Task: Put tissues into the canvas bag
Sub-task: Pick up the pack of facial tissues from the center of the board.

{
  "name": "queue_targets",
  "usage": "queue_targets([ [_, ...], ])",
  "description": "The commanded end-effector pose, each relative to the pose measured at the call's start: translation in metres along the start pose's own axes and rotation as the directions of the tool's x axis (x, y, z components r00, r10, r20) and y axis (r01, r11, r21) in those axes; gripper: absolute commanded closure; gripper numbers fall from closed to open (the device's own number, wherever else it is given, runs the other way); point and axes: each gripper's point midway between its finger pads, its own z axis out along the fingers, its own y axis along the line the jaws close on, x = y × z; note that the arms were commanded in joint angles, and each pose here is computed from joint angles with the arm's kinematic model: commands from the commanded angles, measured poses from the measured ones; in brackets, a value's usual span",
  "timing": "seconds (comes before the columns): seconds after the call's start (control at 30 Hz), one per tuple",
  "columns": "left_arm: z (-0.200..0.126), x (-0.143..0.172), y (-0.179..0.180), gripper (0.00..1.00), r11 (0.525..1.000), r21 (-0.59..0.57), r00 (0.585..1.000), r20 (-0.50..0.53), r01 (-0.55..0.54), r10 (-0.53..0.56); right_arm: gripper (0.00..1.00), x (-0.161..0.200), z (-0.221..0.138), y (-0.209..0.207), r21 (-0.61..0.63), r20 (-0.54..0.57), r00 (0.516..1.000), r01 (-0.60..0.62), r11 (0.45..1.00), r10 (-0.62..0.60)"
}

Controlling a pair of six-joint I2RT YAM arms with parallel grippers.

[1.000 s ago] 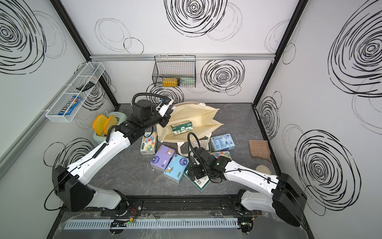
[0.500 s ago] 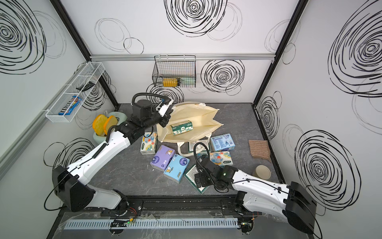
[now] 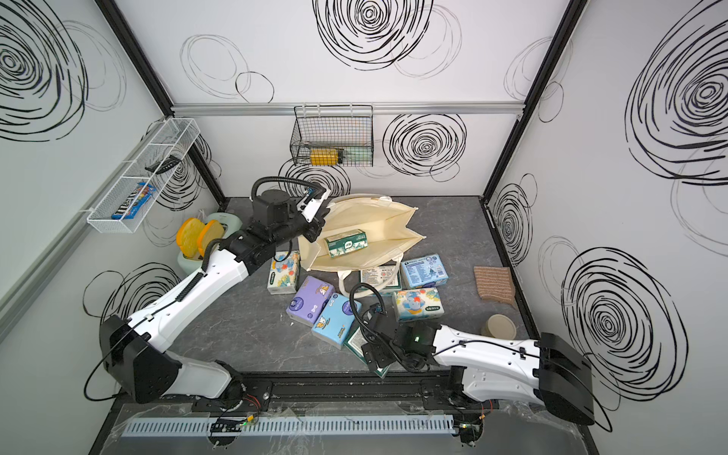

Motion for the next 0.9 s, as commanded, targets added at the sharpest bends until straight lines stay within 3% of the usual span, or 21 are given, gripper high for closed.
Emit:
queue_targets([
  [0.0, -0.021, -0.048, 0.006, 1.00, 1.000, -0.023, 0.987, 0.160, -0.010, 0.013, 0.02, 0.008, 0.009, -0.001, 0.052, -0.051, 0.998, 0.047, 0.998, -0.044],
  [0.3, -0.021, -0.048, 0.006, 1.00, 1.000, -0.022, 0.987, 0.159, -0.010, 0.013, 0.01, 0.019, 0.028, 0.005, 0.049, -0.100, 0.993, 0.070, 0.996, -0.065],
  [0.67, -0.020, -0.047, 0.006, 1.00, 1.000, -0.021, 0.988, 0.157, -0.010, 0.013, 0.32, 0.003, -0.005, -0.007, 0.036, 0.014, 1.000, -0.005, 0.999, 0.005],
  [0.8, -0.019, -0.047, 0.006, 1.00, 1.000, -0.018, 0.988, 0.157, -0.010, 0.012, 0.47, -0.006, -0.020, -0.010, 0.002, 0.086, 0.995, -0.044, 0.999, 0.043],
  [0.87, -0.019, -0.046, 0.005, 1.00, 1.000, -0.018, 0.988, 0.152, -0.009, 0.011, 0.61, -0.012, -0.028, -0.011, -0.013, 0.133, 0.990, -0.049, 0.999, 0.050],
])
